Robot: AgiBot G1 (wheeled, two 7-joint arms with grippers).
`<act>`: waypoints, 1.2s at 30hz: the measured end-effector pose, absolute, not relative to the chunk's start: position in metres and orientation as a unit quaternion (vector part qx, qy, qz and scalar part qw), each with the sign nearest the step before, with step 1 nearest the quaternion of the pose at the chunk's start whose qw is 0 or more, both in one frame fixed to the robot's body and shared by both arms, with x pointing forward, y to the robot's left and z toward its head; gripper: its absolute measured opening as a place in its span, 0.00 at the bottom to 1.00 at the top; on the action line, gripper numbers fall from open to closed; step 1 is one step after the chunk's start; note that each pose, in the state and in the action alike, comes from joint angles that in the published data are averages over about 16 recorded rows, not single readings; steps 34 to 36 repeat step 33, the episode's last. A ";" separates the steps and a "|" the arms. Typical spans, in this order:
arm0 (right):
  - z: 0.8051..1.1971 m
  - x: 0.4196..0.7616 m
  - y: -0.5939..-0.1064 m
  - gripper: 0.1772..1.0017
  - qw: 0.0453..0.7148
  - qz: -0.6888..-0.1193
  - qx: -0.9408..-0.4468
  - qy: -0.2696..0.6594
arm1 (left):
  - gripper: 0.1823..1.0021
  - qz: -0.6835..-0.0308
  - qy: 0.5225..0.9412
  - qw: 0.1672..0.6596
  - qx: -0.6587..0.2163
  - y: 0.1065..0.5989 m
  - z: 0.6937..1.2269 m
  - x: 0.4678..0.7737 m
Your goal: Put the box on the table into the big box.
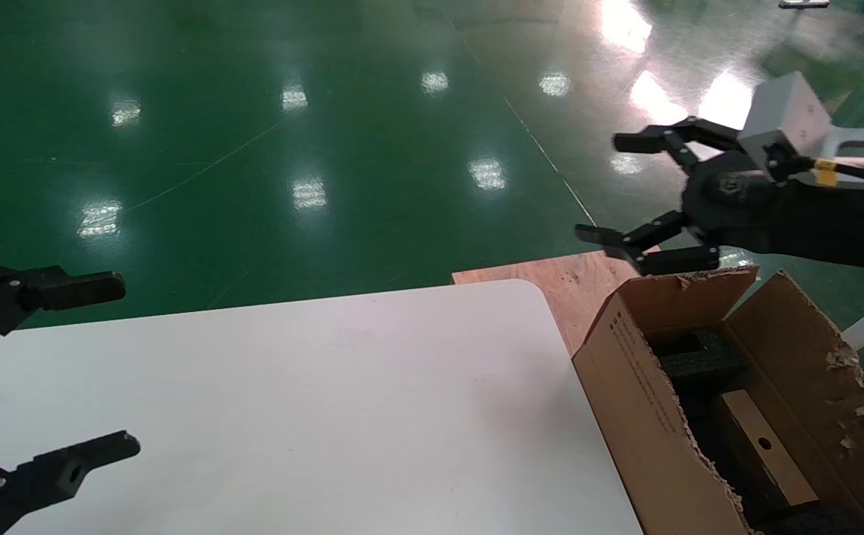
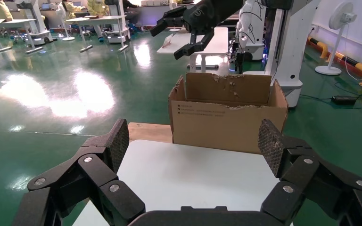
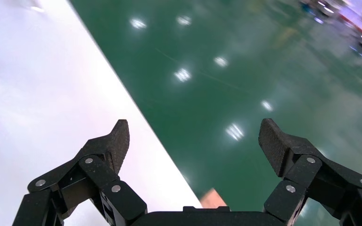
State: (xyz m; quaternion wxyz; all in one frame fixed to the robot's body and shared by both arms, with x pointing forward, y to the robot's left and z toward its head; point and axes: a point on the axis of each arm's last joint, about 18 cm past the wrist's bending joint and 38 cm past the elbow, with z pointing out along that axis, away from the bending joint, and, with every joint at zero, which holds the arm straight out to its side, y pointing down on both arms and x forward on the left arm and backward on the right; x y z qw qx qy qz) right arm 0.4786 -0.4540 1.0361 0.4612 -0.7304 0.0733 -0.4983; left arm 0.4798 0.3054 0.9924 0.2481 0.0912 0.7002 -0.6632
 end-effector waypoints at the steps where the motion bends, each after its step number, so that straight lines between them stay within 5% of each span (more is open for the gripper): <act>1: 1.038 0.480 -0.448 1.00 0.465 -0.492 -0.733 0.064 | 1.00 -0.663 0.700 0.248 0.091 0.305 0.992 0.480; 21: 1.036 0.490 -0.334 1.00 0.558 -0.345 -0.751 -0.075 | 1.00 -0.663 0.700 0.248 0.091 0.305 0.992 0.480; 36: 1.017 0.484 -0.309 1.00 0.609 -0.287 -0.732 -0.101 | 1.00 -0.663 0.700 0.248 0.091 0.305 0.992 0.480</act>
